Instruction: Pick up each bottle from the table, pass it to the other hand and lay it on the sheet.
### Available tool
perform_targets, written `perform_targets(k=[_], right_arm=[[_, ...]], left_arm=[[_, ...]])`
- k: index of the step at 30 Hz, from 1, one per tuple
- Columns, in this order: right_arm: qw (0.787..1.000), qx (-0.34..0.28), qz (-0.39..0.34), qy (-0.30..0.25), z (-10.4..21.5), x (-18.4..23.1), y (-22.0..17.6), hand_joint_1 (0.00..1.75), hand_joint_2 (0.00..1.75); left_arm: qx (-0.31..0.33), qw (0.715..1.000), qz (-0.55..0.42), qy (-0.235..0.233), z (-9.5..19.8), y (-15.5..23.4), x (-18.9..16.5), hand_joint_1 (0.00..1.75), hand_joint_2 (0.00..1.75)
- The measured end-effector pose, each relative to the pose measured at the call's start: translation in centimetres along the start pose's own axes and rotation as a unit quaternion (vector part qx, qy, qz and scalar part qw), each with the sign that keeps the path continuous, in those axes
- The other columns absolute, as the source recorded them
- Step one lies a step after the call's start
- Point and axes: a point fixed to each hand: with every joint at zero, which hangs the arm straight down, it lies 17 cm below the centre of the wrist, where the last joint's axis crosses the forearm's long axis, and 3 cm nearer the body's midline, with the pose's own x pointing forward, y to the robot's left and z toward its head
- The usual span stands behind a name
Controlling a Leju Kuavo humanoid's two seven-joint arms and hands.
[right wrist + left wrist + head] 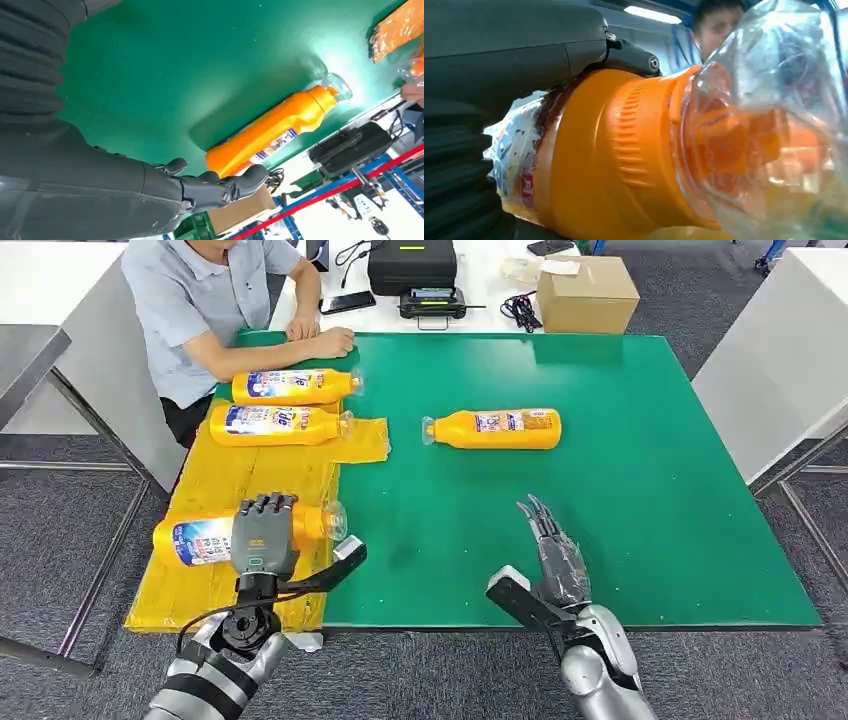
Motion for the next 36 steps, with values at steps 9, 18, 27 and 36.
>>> perform_targets(k=[9,18,27,36], right_arm=[[1.0,-0.003,-0.026,0.006,0.2,-0.4,-0.3,0.0,1.75],[0.999,-0.003,-0.031,0.002,0.0,0.0,-0.1,0.0,1.75],[0.999,-0.007,-0.035,-0.002,-0.5,0.3,-0.5,0.0,1.75],[0.999,-0.012,-0.037,-0.002,-1.0,0.2,-0.9,0.0,1.75]], left_arm=[[-0.073,0.996,0.0,-0.045,-0.4,-5.0,0.9,0.99,1.75],[-0.112,0.989,0.057,-0.08,0.2,-6.6,3.6,0.0,1.75],[-0.148,0.983,0.071,-0.083,0.6,-7.9,4.6,0.0,1.75],[-0.164,0.981,0.067,-0.077,0.3,-8.4,4.5,0.0,1.75]])
